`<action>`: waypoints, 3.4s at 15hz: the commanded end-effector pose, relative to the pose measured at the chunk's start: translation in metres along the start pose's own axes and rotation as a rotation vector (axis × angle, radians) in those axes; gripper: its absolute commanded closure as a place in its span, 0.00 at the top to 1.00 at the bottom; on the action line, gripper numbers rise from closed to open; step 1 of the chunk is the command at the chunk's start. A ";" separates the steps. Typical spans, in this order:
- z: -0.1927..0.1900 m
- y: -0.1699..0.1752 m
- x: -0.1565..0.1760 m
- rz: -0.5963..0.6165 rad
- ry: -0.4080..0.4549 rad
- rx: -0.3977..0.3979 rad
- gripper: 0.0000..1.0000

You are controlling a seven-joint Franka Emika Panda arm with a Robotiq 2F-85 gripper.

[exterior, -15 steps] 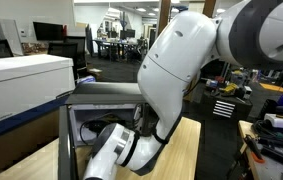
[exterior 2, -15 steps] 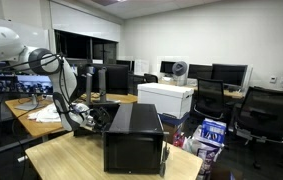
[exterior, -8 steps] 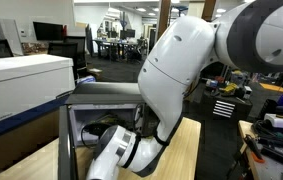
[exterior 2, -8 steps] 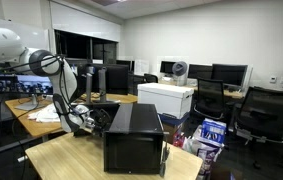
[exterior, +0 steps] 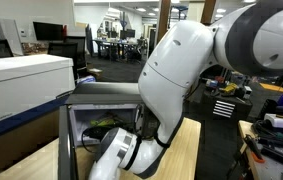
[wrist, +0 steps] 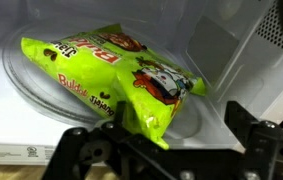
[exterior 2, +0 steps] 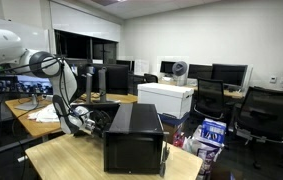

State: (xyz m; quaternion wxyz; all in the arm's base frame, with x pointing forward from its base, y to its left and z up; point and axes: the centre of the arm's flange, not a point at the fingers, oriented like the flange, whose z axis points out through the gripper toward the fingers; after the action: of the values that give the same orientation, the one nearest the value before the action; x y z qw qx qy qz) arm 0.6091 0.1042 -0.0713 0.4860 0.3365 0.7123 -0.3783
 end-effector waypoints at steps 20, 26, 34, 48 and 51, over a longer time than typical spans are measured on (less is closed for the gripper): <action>0.007 0.018 -0.006 -0.020 -0.012 0.008 0.00; -0.008 0.006 -0.018 -0.012 -0.023 0.028 0.00; -0.024 -0.007 -0.024 -0.013 0.007 0.056 0.00; -0.084 -0.041 -0.033 -0.037 0.048 0.135 0.00; -0.099 -0.047 -0.032 -0.046 0.056 0.164 0.00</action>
State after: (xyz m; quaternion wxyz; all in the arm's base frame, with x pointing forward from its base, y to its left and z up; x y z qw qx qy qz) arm 0.5580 0.1605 -0.0301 0.4350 0.3580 0.7100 -0.4224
